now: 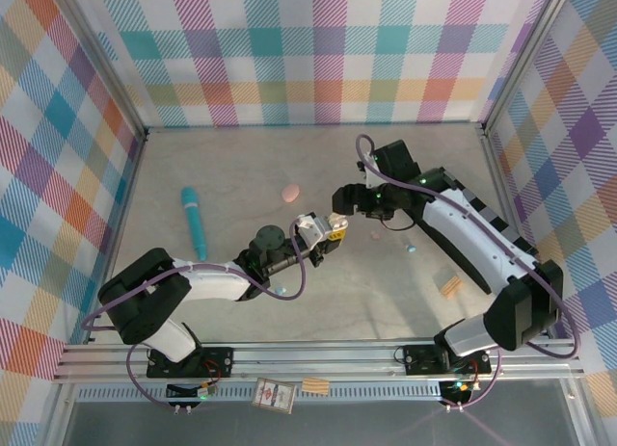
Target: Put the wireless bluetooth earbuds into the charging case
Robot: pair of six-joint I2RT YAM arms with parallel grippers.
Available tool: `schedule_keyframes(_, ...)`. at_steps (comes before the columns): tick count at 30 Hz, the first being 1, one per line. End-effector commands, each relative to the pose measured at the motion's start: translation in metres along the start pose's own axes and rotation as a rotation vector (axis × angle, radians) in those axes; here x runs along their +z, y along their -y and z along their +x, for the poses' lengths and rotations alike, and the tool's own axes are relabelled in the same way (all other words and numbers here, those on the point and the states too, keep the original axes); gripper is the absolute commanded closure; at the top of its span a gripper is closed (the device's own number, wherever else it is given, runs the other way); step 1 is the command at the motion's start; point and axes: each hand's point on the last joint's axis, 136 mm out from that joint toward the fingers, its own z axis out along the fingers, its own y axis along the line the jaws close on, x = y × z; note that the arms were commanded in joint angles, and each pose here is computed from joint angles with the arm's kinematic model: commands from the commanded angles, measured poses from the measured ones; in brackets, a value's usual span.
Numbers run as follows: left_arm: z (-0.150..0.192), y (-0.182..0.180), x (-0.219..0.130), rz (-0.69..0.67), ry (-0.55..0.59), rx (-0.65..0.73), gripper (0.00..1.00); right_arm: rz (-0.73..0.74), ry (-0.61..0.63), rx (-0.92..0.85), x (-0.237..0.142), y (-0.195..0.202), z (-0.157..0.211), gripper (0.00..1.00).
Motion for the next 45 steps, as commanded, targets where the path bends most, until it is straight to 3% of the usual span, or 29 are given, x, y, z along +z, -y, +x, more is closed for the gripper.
schedule_keyframes(1, -0.03, -0.01, -0.006, -0.043, 0.098, 0.004, 1.0, 0.01, -0.072, -0.034, -0.011, 0.005, 0.029, 0.2)
schedule_keyframes(5, -0.031, -0.011, -0.007, -0.04, 0.098, 0.004, 1.0, -0.002, -0.043, -0.081, -0.023, 0.002, 0.032, 0.2)
schedule_keyframes(9, -0.03, -0.01, -0.013, -0.011, 0.093, 0.044, 1.0, -0.065, 0.082, -0.227, -0.046, -0.015, 0.019, 0.18)
schedule_keyframes(14, -0.034, 0.006, -0.03, 0.18, 0.084, 0.096, 1.0, -0.212, 0.226, -0.576, -0.079, -0.051, 0.019, 0.12)
schedule_keyframes(16, -0.036, 0.019, -0.038, 0.275, 0.066, 0.128, 1.0, -0.283, 0.271, -0.83, -0.087, -0.064, 0.033, 0.13)
schedule_keyframes(19, -0.033, 0.033, -0.046, 0.384, 0.002, 0.168, 1.0, -0.303, 0.357, -1.052, -0.092, -0.07, 0.042, 0.19)
schedule_keyframes(24, -0.036, 0.042, -0.055, 0.463, -0.056, 0.203, 1.0, -0.321, 0.335, -1.405, -0.087, -0.082, 0.075, 0.3)
schedule_keyframes(33, -0.044, 0.044, -0.06, 0.485, -0.072, 0.212, 1.0, -0.28, 0.184, -1.503, -0.057, -0.081, 0.082, 0.46)
schedule_keyframes(45, -0.056, 0.045, -0.059, 0.487, -0.029, 0.181, 1.0, -0.296, 0.129, -1.508, -0.038, -0.084, 0.085, 0.55)
